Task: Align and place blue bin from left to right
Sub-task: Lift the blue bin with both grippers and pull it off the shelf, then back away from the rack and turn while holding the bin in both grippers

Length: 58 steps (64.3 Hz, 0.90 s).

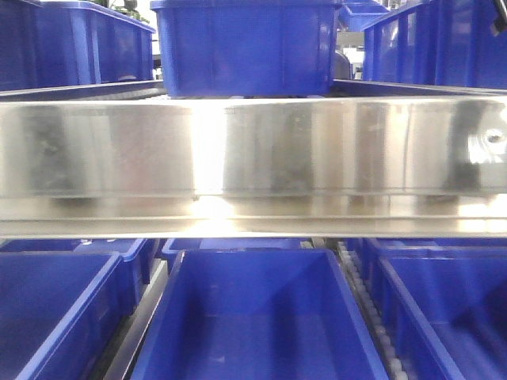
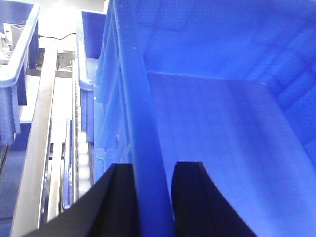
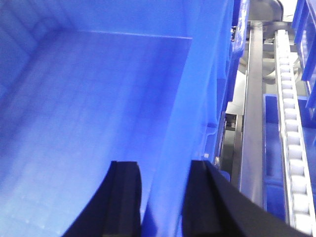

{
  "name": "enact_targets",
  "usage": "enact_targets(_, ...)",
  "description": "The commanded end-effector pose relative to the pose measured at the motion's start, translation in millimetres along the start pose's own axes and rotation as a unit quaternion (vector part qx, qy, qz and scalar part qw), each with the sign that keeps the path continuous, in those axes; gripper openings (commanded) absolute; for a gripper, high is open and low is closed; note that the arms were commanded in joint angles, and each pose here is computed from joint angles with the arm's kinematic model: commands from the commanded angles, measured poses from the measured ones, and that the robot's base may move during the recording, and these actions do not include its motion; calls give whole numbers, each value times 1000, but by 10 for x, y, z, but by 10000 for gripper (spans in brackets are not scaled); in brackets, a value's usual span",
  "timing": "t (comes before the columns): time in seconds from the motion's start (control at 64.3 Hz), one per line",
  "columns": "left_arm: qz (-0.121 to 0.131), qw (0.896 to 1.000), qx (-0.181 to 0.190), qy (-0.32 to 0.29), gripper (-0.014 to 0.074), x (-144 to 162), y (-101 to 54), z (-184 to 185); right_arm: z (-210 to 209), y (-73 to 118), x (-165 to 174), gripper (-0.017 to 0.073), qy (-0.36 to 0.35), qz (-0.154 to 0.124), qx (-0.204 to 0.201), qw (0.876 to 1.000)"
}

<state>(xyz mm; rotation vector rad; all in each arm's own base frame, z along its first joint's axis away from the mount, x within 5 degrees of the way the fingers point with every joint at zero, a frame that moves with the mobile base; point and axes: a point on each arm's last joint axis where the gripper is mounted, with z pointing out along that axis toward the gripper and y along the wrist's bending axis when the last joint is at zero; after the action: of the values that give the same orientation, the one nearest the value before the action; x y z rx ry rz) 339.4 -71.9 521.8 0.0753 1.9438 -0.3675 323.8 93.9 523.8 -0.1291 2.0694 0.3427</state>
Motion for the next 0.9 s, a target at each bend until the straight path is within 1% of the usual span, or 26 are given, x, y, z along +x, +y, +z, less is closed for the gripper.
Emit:
enact_targets(0.0, -15, 996, 53, -72, -111, -166, -167, -185, -154, 153, -128, -67, -67, -8, -52, 996)
enact_targets(0.887, -15, 996, 53, -72, -111, -166, -167, -185, -154, 153, -128, -67, -67, -8, -52, 996)
